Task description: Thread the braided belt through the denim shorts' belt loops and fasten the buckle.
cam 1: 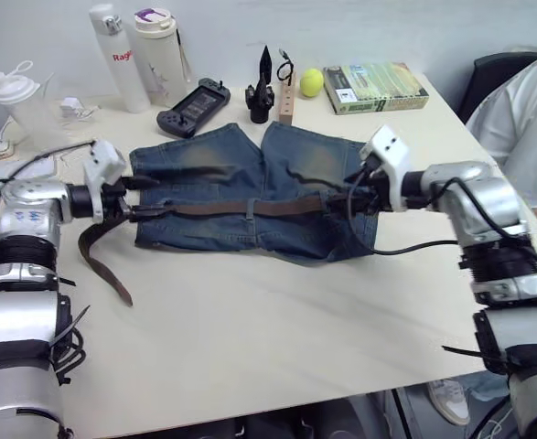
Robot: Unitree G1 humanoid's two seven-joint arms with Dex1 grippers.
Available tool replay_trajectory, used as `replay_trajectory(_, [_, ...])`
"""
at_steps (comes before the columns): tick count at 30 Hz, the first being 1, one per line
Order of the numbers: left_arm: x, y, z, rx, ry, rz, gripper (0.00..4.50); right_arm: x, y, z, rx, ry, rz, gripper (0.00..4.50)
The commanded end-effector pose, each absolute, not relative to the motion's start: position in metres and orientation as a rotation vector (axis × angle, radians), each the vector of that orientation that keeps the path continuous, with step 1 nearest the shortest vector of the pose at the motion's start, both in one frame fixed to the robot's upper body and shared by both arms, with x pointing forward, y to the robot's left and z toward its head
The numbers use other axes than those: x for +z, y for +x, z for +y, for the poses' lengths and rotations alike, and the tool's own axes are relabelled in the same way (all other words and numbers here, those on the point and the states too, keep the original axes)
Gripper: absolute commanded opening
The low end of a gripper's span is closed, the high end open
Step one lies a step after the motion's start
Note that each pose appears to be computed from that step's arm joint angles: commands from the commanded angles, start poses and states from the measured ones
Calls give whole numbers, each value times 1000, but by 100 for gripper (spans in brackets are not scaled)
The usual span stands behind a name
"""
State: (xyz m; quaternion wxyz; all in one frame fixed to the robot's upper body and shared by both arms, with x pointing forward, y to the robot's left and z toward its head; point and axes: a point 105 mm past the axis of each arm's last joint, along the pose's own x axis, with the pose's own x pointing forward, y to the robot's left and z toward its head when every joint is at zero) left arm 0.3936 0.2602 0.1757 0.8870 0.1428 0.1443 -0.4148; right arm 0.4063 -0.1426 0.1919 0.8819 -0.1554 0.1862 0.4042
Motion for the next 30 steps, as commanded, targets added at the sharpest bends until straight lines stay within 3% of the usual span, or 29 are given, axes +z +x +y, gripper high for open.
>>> replay_trajectory(1, [171, 405, 265, -759, 327, 336, 450, 196, 421, -137, 824, -294, 375, 390])
replay_trajectory(6, [161, 412, 263, -696, 312, 364, 450, 179, 424, -128, 881, -256, 443, 390])
replay_trajectory(8, [154, 410, 264, -701, 332, 392, 450, 176, 422, -125, 909, -268, 453, 338])
replay_trajectory(9, [152, 410, 264, -704, 340, 400, 396, 175, 422, -124, 921, -272, 458, 307])
replay_trajectory(15, [145, 406, 262, -739, 369, 434, 151, 169, 415, -124, 964, -304, 488, 21])
replay_trajectory(16, [145, 406, 262, -738, 374, 433, 108, 168, 415, -124, 964, -312, 487, 1])
replay_trajectory(18, [145, 406, 262, -741, 379, 432, 33, 168, 416, -125, 960, -333, 480, 2])
replay_trajectory(27, [155, 404, 256, -805, 429, 379, 29, 181, 420, -128, 931, -412, 378, 2])
replay_trajectory(30, [165, 407, 255, -795, 514, 268, 29, 185, 417, -128, 934, -414, 346, 2])
